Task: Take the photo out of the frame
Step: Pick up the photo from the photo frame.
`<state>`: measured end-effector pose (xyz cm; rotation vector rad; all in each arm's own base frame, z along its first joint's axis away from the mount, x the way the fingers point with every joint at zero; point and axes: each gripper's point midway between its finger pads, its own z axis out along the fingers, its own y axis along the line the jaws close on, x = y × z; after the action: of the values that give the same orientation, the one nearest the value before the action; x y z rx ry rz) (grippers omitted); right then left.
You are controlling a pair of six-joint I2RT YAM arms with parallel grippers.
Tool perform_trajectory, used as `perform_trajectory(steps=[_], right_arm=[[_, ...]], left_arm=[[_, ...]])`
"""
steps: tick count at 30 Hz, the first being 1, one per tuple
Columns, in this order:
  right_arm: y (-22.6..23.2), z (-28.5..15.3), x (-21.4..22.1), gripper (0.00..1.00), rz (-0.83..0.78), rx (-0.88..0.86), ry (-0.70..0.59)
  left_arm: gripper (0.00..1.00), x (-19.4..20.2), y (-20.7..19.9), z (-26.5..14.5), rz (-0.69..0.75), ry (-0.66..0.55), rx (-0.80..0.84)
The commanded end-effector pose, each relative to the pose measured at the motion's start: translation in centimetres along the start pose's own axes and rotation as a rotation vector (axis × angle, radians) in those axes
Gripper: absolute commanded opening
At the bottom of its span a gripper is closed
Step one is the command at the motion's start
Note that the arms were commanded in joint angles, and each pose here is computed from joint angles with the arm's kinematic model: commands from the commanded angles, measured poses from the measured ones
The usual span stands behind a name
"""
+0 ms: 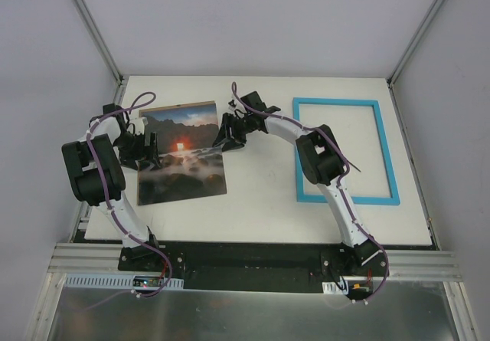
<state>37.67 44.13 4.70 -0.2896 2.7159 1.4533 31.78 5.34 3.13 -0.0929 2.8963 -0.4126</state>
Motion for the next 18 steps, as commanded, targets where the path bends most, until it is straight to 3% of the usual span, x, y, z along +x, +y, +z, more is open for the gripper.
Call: perform_trajectory(steps=[1,18], right_arm=[[4.2,-1.0,-0.2,0.54,-0.020,-0.109,0.001],[6.1,0.9,0.9,0.21,-0.007,-0.267,0.033]], left_arm=[[0.91,0.9,-1.1,0.2,-0.001,0.012,0.058],[0.91,1.0,-2.0,-0.2,-0.003,-0.003,0.097]])
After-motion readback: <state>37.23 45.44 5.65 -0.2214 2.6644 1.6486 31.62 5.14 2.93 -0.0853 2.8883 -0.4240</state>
